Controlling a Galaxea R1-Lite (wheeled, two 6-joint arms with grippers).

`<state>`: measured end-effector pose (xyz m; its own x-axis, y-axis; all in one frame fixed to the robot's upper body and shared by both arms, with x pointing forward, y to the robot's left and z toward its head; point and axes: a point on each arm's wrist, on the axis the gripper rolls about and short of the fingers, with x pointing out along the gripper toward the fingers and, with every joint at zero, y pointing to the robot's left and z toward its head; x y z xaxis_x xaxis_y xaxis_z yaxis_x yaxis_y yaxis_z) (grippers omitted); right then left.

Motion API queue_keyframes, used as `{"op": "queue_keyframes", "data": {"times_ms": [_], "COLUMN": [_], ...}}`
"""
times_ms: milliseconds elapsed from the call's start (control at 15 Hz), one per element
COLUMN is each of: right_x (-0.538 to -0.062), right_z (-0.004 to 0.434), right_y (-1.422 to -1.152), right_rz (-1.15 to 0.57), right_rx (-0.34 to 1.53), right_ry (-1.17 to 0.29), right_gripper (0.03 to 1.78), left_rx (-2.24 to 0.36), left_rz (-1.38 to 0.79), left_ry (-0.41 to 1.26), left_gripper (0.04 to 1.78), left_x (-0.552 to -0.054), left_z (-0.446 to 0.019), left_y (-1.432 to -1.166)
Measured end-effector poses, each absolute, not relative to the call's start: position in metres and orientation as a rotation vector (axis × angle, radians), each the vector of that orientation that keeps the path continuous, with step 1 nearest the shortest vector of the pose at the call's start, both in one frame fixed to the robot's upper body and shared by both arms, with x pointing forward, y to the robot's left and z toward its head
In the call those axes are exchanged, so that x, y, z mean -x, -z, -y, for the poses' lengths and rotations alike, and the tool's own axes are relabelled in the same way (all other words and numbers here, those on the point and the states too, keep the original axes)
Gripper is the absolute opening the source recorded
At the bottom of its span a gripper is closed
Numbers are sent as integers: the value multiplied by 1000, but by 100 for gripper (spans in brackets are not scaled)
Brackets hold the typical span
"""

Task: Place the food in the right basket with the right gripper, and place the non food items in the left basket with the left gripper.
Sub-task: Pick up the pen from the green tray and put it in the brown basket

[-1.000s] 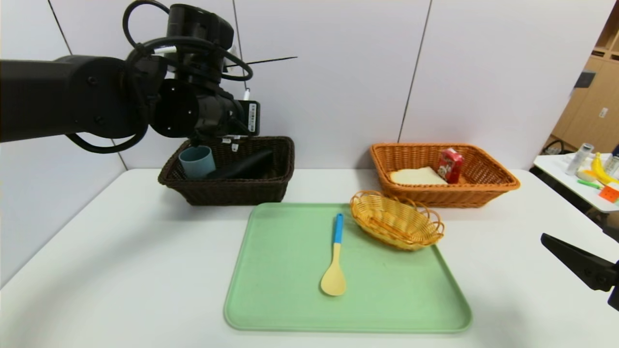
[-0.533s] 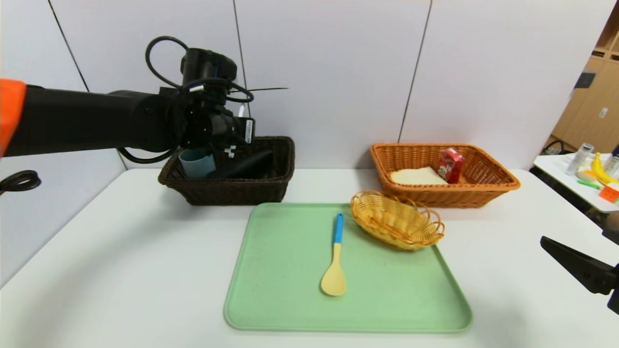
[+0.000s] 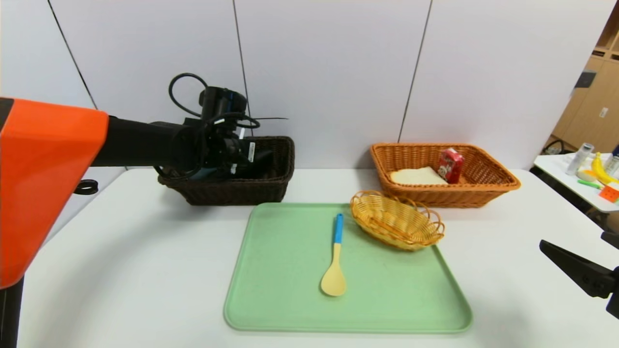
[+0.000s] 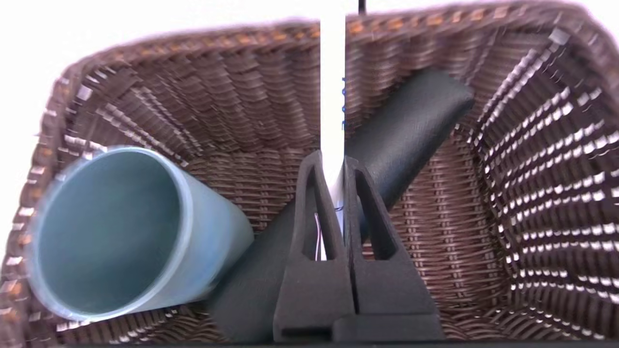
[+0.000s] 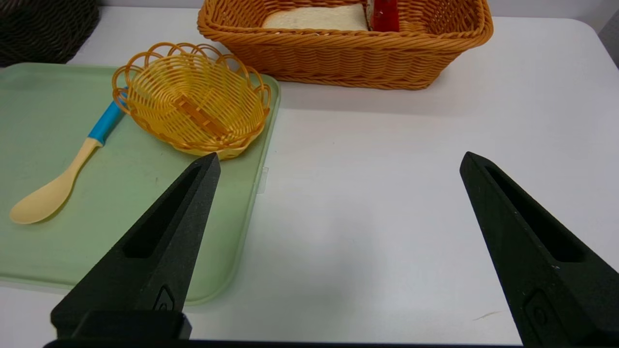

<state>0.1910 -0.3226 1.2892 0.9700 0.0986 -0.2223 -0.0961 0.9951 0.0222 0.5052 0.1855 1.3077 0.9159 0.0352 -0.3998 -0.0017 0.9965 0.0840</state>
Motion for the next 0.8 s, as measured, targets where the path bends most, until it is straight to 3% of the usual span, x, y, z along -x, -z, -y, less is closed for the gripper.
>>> {"op": "queue_keyframes", "data": {"times_ms": [733,800], "right_x": [-191,-191], "right_z": [323,323], "right_y": [-1290,-1290], "right_rz": [-221,-221], "right_rx": [-12,-12], "right_ry": [-98,-98], "right_gripper": [171,171], "left_rx": [-78,-76], "left_rz": [-397,-391], "left_ry": [-27,-27], "left_gripper": [5,25], "left_x": [-507,-507], "left_z": [-186,-186], "left_y": [-1306,-1308]}}
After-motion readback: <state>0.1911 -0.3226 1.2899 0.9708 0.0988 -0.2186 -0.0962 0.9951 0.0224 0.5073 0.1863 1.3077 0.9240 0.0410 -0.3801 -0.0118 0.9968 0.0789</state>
